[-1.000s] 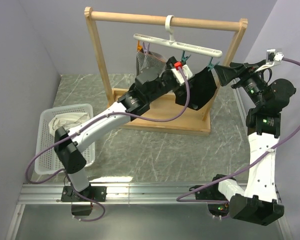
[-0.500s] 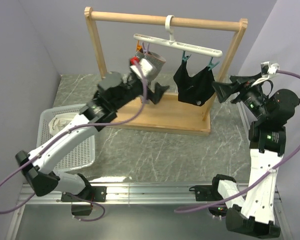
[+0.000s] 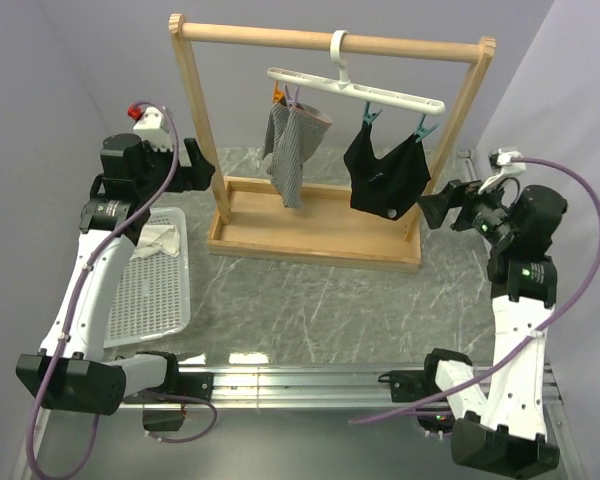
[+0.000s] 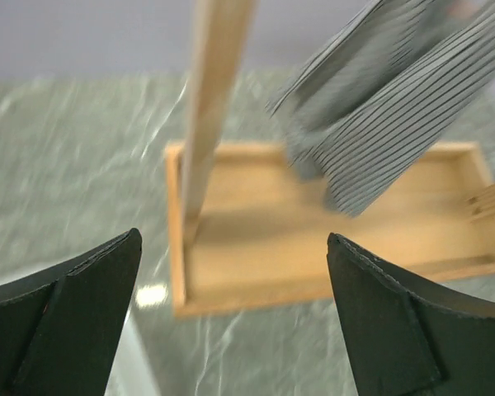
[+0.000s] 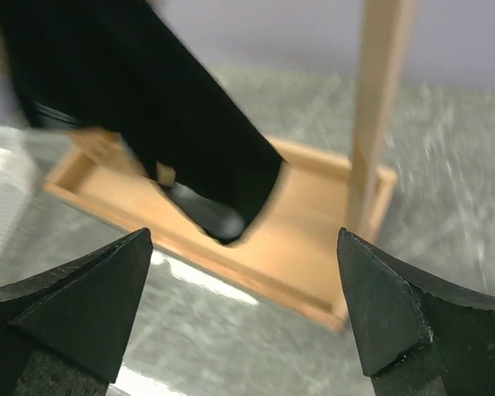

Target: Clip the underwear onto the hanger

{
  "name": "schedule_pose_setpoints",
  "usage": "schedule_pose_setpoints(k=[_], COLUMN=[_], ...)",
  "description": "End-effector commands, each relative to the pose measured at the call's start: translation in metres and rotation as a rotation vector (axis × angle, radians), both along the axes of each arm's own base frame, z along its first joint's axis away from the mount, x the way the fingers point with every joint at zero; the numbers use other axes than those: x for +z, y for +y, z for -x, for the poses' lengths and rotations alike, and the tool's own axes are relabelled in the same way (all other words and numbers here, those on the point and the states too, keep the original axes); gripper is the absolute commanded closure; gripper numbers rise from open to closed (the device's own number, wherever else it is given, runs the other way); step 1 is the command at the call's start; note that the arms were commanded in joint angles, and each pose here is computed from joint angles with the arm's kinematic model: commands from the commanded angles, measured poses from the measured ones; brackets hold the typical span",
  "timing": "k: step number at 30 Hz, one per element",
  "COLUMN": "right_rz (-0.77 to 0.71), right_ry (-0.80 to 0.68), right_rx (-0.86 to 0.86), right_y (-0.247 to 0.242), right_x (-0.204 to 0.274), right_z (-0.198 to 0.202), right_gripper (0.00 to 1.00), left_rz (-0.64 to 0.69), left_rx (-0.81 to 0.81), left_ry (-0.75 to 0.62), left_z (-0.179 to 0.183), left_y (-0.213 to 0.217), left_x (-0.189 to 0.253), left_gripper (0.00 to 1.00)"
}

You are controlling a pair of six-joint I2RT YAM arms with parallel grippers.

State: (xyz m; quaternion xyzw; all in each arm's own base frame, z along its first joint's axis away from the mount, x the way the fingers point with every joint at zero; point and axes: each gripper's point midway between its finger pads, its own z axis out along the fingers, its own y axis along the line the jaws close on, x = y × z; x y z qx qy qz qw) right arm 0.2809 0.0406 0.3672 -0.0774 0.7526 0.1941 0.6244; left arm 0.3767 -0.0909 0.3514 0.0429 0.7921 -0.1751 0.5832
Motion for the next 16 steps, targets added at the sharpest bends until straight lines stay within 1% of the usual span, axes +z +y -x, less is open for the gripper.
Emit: schedule_pose_setpoints(k=[1, 3, 5, 6, 8, 9, 13, 16], right_rz=[0.091, 0.128, 0.162, 0.174, 0.192, 0.203, 0.210, 0.209], right_ry=[0.112, 0.143, 0.166, 0.174, 0.182, 0.192, 0.173, 0.129], right_rx=[-0.068, -0.056, -0.063, -0.063, -0.064, -0.062, -0.058, -0.059], right_y=[-0.017, -0.016, -0.018, -0.018, -0.016, -0.016, -0.014, -0.011], right_x=[-0.052, -0.070, -0.090, -0.096, -0.107, -0.112, -0.111, -0.101], right_z=[-0.004, -0.001, 0.004, 0.006, 0.012, 0.015, 0.025, 0.030], right_gripper=[0.00, 0.00, 0.00, 0.00, 0.00, 0.00, 0.00, 0.00], left_rz=[-0.049, -0.098, -0.126, -0.137, -0.130, -0.124, -0.100, -0.095], left_rx=[0.029, 0.123, 0.157, 0.158, 0.147, 0.137, 0.159, 0.188], left_ry=[0.168, 0.208, 0.223, 0.233, 0.198, 0.198, 0.179, 0.080], left_z=[0.023, 0.023, 0.028, 0.031, 0.039, 0.041, 0.047, 0.050], left_y=[0.014, 0.032, 0.040, 0.042, 0.041, 0.039, 0.041, 0.046], left_x=[-0.029, -0.042, -0.048, -0.057, -0.053, -0.059, -0.055, -0.032], left_gripper=[0.01, 0.01, 0.01, 0.01, 0.01, 0.01, 0.01, 0.01])
